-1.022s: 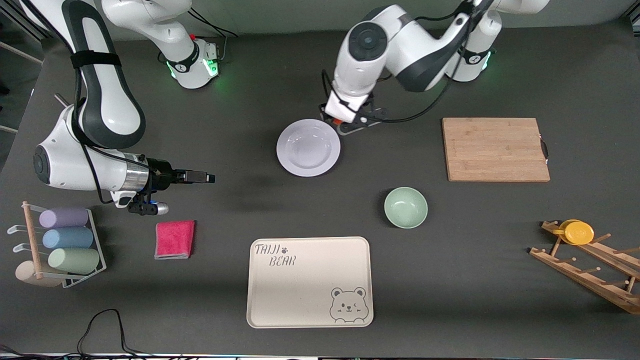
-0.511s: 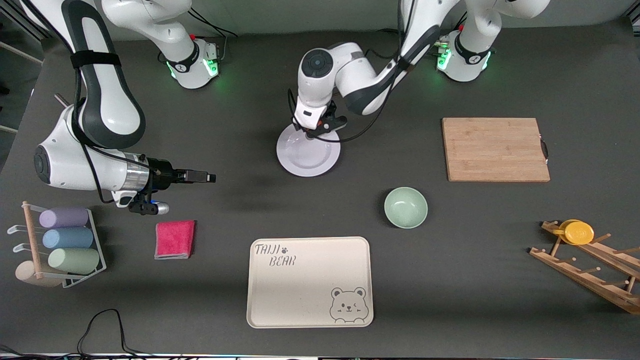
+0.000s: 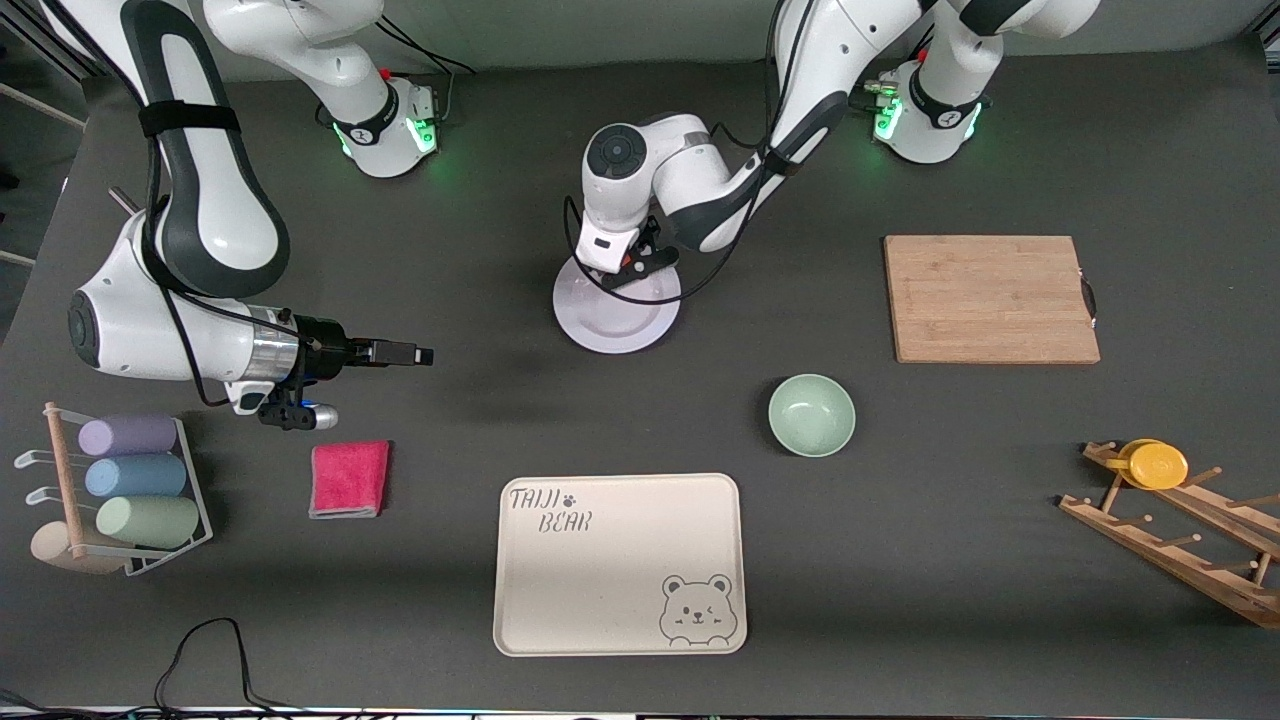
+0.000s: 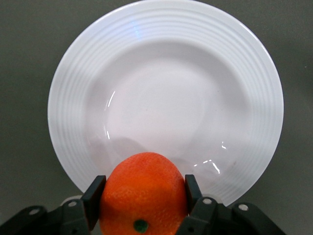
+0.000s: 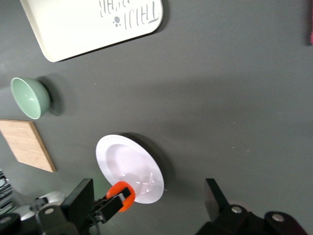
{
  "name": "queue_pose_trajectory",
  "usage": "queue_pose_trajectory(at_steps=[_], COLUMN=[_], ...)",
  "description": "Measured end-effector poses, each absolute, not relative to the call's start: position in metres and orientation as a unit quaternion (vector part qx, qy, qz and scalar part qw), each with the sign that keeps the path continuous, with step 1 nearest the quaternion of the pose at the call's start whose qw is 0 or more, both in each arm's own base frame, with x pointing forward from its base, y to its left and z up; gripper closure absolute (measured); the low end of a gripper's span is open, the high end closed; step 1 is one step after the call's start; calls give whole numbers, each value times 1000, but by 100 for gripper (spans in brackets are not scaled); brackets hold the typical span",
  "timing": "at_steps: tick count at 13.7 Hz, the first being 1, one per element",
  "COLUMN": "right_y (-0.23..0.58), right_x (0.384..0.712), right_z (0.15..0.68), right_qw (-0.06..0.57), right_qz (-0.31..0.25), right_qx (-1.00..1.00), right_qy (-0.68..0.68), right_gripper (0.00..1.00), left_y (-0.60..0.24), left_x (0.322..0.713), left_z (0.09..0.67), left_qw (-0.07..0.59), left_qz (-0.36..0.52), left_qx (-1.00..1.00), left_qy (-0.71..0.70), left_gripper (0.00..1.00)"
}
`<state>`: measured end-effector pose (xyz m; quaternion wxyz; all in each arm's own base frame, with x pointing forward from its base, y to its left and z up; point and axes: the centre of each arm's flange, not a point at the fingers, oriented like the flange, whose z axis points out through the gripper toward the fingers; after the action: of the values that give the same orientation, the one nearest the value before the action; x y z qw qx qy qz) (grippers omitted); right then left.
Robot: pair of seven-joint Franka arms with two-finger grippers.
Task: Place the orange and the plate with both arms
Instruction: 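Carry the orange over the white plate and lower it with the left gripper, then release the orange onto the plate and withdraw the left gripper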
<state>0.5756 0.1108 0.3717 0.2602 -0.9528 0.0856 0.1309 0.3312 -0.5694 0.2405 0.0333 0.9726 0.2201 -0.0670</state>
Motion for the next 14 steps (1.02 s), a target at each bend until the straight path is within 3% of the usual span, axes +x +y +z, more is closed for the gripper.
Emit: queue_pose_trajectory(at_steps=[9, 12, 14], right_y=[116, 116, 115], right_x=[578, 578, 578], right_z=[370, 366, 363], right_qw=[305, 304, 302], right_qz=[131, 133, 134], right_qx=[-937, -937, -938], right_qy=[112, 111, 109], right_gripper=[0, 0, 0], left_y=[-579, -581, -582], left_x=[354, 357, 360], left_z=[215, 218, 223], left_qw=[34, 39, 43], left_qz=[-45, -44, -42], left_qx=[972, 971, 970], left_qy=[227, 232, 236], left_gripper=[30, 2, 0])
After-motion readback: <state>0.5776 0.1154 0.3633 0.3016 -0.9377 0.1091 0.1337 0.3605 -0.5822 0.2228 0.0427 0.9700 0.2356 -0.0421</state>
